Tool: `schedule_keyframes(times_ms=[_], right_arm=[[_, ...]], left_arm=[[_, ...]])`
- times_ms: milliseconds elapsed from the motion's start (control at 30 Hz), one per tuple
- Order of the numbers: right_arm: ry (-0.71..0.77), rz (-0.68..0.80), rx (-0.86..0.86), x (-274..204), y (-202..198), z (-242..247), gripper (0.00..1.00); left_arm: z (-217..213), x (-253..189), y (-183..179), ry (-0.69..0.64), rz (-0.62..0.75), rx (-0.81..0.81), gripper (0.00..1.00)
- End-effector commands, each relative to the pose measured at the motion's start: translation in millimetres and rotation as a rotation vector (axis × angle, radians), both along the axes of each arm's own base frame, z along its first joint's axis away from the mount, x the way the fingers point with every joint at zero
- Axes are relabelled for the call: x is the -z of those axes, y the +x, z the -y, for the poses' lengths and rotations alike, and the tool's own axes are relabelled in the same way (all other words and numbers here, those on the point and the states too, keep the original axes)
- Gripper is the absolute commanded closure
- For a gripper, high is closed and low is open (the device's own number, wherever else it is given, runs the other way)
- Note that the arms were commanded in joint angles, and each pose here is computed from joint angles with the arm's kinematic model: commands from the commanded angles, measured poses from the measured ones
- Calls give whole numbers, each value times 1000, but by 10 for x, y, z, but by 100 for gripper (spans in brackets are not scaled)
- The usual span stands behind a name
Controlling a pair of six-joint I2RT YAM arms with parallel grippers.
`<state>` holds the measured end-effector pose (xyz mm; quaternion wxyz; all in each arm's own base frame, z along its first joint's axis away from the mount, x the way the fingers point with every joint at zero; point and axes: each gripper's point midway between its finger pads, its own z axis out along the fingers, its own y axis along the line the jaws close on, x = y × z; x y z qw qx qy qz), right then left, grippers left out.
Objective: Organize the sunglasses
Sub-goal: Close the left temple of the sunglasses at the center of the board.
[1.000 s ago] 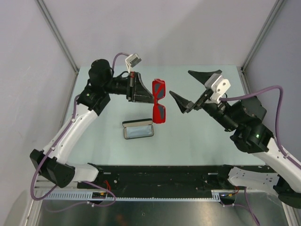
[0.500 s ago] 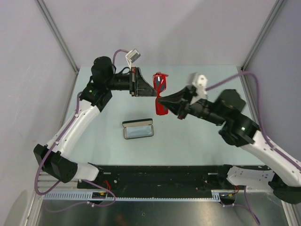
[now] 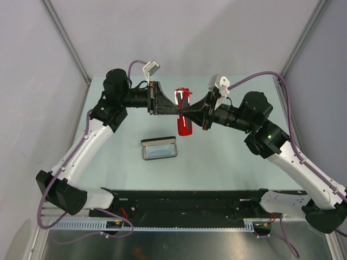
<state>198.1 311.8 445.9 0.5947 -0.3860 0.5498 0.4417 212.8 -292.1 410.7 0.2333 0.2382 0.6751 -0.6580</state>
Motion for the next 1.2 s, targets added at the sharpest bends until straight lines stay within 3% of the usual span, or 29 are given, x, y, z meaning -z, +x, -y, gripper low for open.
schedule_keyframes(times_ms=[0,233,300,400,533,667,867,967,1167], right_arm=[[59,37,-54,-228,-100,15,100],[61,24,-50,-223,-56,50,100],[107,40,-46,-367,-91,95,100],[230,93,23,-756,-124,314,92],[310,125,48,-1013,-133,524,91],[283,127,-13,-1084,-205,459,91],[205,133,-205,-1109,-510,79,92],[137,99,-223,-964,-456,-200,92],[77,66,-230,-799,-406,-310,92]], left_arm=[[-107,-239,-240,-48,145,38,100],[-146,-333,-306,-63,220,32,100],[-140,-291,-287,-58,215,28,100],[-148,-212,-292,-53,254,31,100],[-211,-178,-381,-59,385,26,100],[-260,-185,-474,-66,430,25,100],[-211,-41,-425,-48,371,35,100],[-190,54,-410,-38,354,43,99],[-183,113,-350,-26,340,20,100]])
